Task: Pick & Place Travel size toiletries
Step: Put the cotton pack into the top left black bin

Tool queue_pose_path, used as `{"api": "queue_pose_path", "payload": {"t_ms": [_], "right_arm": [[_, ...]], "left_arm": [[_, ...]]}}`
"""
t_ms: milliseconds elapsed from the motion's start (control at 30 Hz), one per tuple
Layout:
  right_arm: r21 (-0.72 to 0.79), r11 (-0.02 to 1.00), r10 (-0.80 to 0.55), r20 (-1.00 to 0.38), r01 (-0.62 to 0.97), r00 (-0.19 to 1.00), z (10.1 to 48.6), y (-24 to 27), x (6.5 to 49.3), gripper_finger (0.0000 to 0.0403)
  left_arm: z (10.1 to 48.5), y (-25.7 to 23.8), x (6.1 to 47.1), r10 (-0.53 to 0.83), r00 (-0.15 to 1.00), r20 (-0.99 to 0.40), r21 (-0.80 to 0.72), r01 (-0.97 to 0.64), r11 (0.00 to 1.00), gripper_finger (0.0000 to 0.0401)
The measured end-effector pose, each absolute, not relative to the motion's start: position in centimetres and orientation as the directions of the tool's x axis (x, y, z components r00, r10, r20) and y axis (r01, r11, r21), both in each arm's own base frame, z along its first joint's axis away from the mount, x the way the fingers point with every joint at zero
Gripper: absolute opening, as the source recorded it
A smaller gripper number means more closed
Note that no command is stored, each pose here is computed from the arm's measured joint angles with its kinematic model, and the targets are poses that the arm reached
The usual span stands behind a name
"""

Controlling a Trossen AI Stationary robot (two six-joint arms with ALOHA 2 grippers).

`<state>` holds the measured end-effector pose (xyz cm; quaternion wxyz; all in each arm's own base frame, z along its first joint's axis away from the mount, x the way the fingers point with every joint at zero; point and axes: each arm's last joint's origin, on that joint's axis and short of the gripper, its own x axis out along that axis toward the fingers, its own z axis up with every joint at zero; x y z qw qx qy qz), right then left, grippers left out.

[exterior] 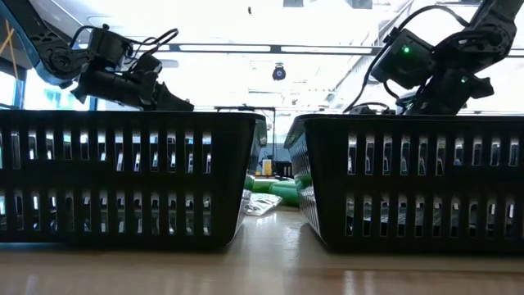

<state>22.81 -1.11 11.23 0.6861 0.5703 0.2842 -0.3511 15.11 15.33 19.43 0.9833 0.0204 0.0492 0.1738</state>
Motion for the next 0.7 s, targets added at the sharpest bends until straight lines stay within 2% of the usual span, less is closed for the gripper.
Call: {"api": "queue_pose_path", "payload": {"t_ms": [67, 333, 700], "right_arm": [[0.586, 0.121, -0.127, -0.791, 0.801, 0.598, 11.3, -1.0, 22.8, 0.0013], [0.624, 0.195, -0.024, -0.768, 0.757, 0.640, 12.9, -0.4, 22.2, 0.0005], [0.714, 0.348, -0.041, -0.636, 0.608, 0.771, 17.1, 0.2, 20.9, 0.0004]], "left_arm": [[19.4, 15.3, 15.1, 0.344, 0.935, -0.089, 0.057, -0.340, 0.939, 0.0125], [19.4, 15.3, 15.1, 0.344, 0.935, -0.089, 0.057, -0.340, 0.939, 0.0125], [19.5, 15.3, 15.1, 0.343, 0.935, -0.088, 0.051, -0.339, 0.939, 0.0125]]}}
